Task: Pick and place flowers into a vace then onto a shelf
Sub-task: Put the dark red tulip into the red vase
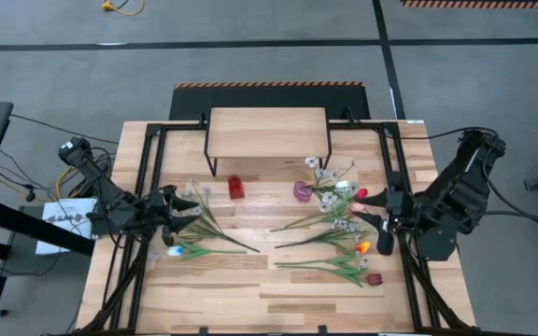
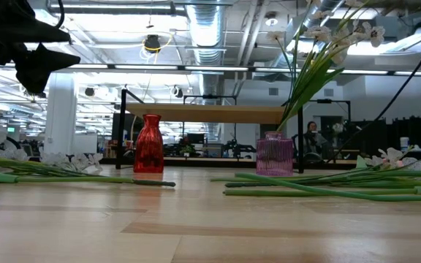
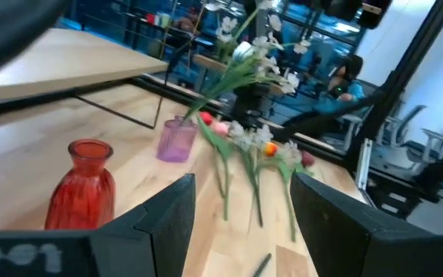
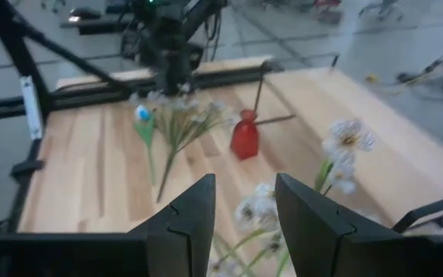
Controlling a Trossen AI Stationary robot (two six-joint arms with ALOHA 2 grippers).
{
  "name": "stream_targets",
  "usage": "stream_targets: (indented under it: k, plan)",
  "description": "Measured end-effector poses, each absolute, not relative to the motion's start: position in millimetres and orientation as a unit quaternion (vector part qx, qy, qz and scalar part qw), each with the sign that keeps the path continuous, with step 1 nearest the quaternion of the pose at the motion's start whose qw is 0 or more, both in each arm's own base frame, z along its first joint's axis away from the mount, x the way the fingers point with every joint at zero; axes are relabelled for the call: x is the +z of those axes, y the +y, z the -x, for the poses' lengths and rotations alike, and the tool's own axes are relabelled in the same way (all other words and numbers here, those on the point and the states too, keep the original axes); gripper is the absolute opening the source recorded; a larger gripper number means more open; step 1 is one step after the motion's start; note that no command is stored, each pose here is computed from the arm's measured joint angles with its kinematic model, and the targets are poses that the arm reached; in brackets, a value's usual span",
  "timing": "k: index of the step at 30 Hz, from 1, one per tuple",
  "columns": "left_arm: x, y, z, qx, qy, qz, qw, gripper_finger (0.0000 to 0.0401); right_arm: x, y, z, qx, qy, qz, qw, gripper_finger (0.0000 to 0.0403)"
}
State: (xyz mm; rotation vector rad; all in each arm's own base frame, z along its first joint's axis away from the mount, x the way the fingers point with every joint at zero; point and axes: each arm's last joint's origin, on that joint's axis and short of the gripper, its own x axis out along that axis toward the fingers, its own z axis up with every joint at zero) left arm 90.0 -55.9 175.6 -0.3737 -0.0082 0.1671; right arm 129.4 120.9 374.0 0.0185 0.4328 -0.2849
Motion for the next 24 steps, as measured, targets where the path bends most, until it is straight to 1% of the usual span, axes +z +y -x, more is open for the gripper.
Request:
stream_targets:
  k: [5, 9, 13, 17, 20, 24]
  plan:
    - [176, -56, -90, 0.078, -0.001, 0.16, 0.984, 0.0204, 375, 125, -131, -0.11, 0.225, -0.04, 0.967, 0.0128]
    - [176, -59, -90, 0.022, 0.011, 0.123, 0.992, 0.0204, 376, 129, -130, -0.087, 0.23, -0.047, 0.968, 0.0128]
    - [175, -64, -90, -0.06, 0.021, 0.093, 0.994, 0.0204, 370, 136, -133, -0.079, 0.229, -0.009, 0.97, 0.0128]
    - [175, -67, -90, -0.105, 0.024, 0.072, 0.992, 0.0204, 358, 146, -144, -0.089, 0.23, 0.038, 0.968, 0.0128]
    - [177, -67, -90, -0.109, 0.018, 0.094, 0.989, 0.0204, 350, 150, -158, -0.107, 0.242, 0.073, 0.962, 0.0128]
    - [181, -67, -90, -0.107, 0.007, 0.135, 0.985, 0.0204, 344, 152, -181, -0.134, 0.235, 0.067, 0.96, 0.0128]
